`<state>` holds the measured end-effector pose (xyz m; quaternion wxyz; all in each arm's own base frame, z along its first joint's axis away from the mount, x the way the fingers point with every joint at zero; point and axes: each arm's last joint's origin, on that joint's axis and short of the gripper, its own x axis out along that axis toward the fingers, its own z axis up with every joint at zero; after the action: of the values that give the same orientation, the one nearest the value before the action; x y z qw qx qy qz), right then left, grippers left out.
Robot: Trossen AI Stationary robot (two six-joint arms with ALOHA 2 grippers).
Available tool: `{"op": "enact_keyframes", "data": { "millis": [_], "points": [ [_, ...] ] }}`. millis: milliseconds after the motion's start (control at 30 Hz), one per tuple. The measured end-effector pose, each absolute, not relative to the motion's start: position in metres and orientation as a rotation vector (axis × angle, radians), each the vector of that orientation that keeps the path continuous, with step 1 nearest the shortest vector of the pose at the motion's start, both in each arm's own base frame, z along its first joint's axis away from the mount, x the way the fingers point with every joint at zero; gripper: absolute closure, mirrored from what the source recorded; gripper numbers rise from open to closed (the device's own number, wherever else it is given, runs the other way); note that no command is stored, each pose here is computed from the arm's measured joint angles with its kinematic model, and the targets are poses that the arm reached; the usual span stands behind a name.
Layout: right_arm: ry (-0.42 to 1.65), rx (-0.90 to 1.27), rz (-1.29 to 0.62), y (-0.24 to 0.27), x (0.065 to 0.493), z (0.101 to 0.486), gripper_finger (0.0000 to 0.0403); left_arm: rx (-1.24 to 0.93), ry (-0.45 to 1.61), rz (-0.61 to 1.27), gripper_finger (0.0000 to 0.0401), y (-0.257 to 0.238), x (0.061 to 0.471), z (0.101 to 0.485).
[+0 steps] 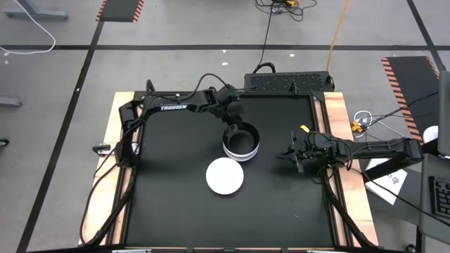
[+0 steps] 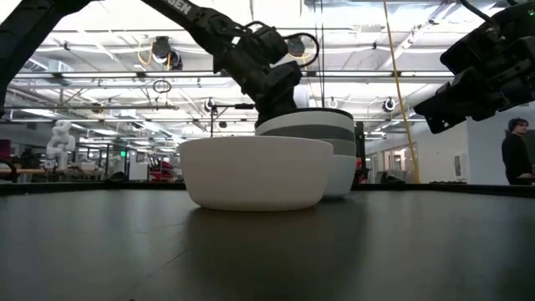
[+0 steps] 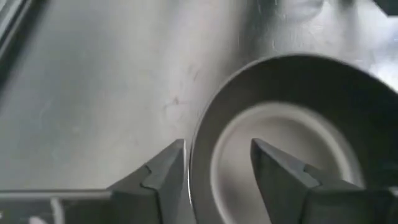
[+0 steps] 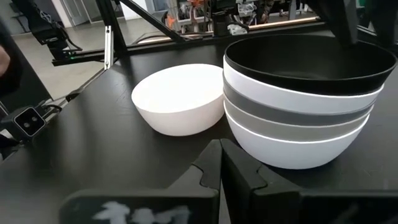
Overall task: Nest bowls inside each other
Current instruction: Stack the white bowl on top of the black bowl
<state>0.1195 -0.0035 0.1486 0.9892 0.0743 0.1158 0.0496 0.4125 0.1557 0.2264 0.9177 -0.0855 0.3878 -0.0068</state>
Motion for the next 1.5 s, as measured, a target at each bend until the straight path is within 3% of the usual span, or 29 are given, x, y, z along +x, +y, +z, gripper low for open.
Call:
{"op": "enact_keyframes", "data": {
  "millis": [300,533,767,967,1233,1367,1500],
  "points": [
    [0.249,0.162,0.098,-0.003,0.119,0.147,0.0403,-0.156,0.776,-0.011,0.0161,0.158,0.413,0.229],
    [0.255,0.177,0.096,-0.003,0.119,0.146,0.0403,-0.132,0.668,-0.097,0.0160,0.155,0.401,0.259],
    [0.260,0.182,0.133,0.001,0.119,0.146,0.0403,-0.081,0.379,-0.149,0.0195,0.142,0.357,0.289],
    [0.262,0.194,0.161,0.005,0.119,0.146,0.0403,-0.055,0.108,-0.160,0.0216,0.120,0.289,0.283],
    [0.195,0.162,0.169,0.005,0.120,0.152,0.0403,-0.037,-0.066,-0.189,0.0241,0.079,0.215,0.258],
    [0.155,0.141,0.172,0.005,0.121,0.156,0.0403,-0.021,-0.107,-0.209,0.0290,0.059,0.190,0.248],
    [0.136,0.130,0.173,0.005,0.121,0.158,0.0403,-0.030,-0.128,-0.228,0.0375,0.048,0.173,0.241]
  ]
}}
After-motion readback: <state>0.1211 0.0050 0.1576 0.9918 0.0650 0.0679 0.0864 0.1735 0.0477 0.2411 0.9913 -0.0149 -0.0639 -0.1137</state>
